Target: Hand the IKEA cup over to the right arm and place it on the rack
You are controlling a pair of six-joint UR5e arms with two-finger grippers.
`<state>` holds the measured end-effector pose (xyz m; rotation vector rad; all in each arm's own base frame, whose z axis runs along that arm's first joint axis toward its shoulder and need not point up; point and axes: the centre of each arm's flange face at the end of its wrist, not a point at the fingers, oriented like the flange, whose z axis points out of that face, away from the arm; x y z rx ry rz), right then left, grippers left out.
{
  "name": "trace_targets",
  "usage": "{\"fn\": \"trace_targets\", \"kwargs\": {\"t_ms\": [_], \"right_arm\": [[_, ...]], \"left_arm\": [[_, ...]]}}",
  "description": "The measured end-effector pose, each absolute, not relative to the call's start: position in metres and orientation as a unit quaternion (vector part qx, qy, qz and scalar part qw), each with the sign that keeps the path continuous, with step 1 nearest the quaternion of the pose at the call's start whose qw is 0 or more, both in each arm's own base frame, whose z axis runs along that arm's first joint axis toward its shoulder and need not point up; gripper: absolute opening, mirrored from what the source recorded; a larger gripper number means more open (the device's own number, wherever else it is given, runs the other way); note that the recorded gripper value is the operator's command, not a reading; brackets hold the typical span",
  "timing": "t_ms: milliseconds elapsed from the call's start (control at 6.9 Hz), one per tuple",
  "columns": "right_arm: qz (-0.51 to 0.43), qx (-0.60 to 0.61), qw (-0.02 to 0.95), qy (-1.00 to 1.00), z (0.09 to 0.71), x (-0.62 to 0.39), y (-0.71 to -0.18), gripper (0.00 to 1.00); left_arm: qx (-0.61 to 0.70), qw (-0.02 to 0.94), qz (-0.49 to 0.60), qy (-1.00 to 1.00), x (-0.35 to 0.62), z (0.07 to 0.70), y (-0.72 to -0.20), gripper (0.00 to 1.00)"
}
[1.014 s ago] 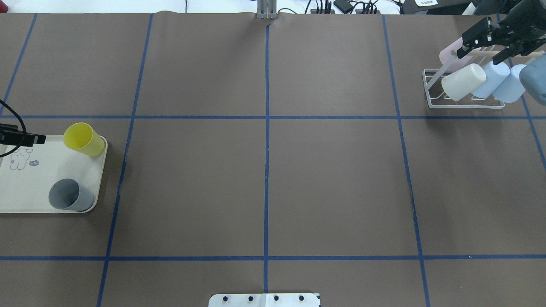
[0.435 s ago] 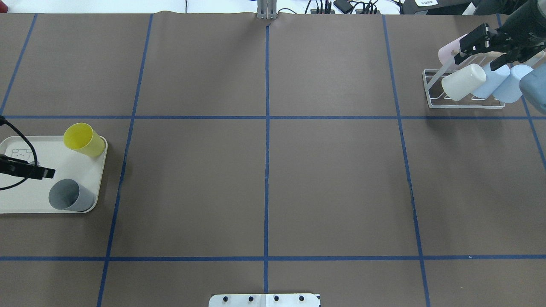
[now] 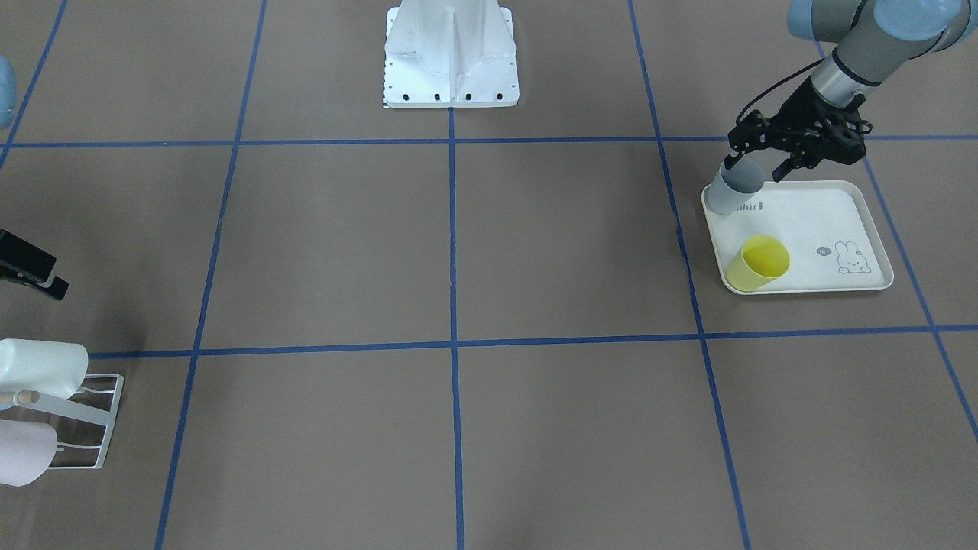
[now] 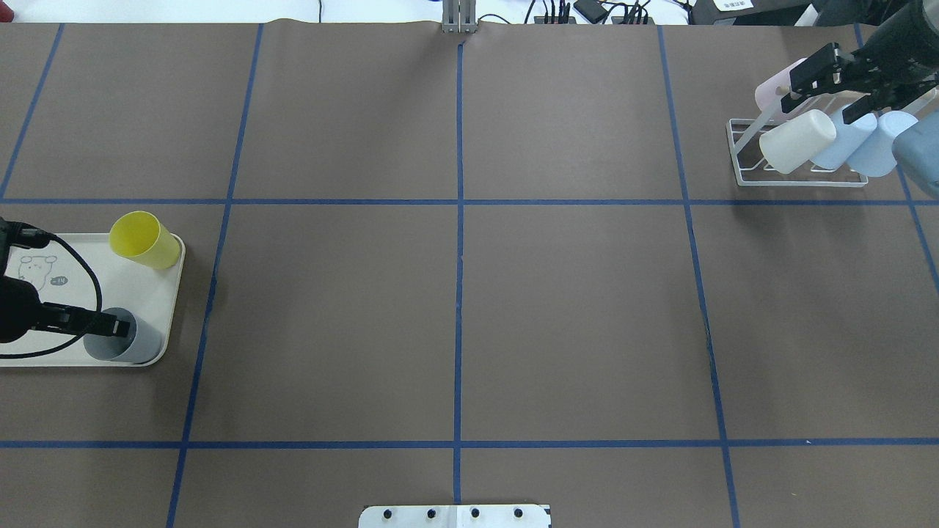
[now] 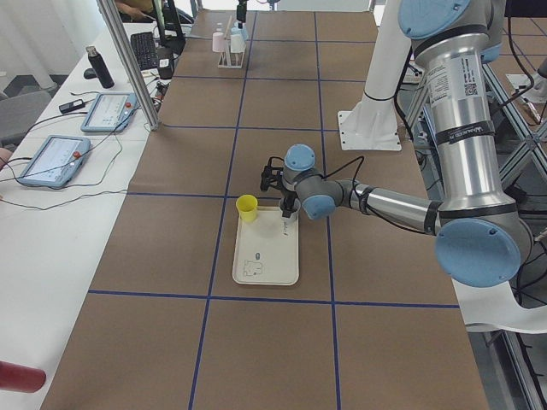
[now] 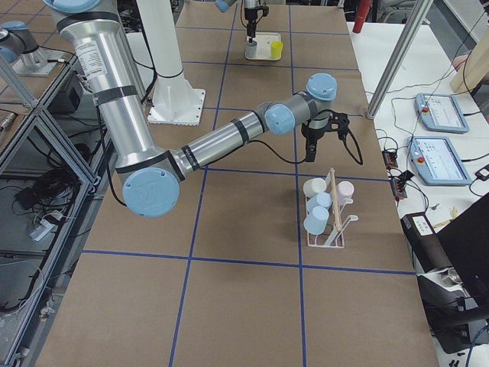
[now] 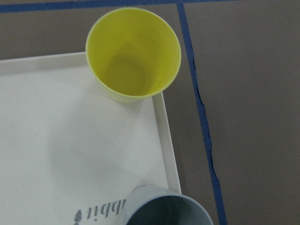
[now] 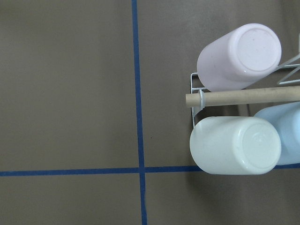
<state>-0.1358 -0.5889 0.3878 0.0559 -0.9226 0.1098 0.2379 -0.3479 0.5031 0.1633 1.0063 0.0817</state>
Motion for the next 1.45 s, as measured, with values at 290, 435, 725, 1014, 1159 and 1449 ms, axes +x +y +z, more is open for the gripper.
{"fn": "trace_targets", "kwargs": {"t_ms": [290,435,725,1014,1159,1449], "right_arm": [[0.054,0.026,0.894,-0.444,0.390,-0.136,-0.588,1.00],[0.054,0.025,0.894,-0.444,0.390,-0.136,-0.587,1.00],[0.054,0.025,0.894,-0.444,0.390,-0.136,-0.587,1.00],[0.054,0.025,0.894,-0.444,0.391,-0.135,-0.587,1.00],[0.055,0.024,0.895,-0.443,0.393,-0.135,-0.586,1.00],[0.055,0.023,0.895,-0.442,0.394,-0.135,-0.586,1.00]], "left_arm": [[0.068,0.878,0.029,0.473,0.237,0.513,-0.344,0.99],[0.062,0.882,0.024,0.467,0.237,0.521,-0.344,0.97],[0.055,0.886,0.016,0.460,0.241,0.529,-0.347,0.25],[0.048,0.886,0.007,0.461,0.245,0.528,-0.347,0.00],[0.045,0.887,0.005,0.460,0.246,0.530,-0.347,0.00],[0.048,0.888,0.000,0.457,0.237,0.532,-0.347,0.00]]}}
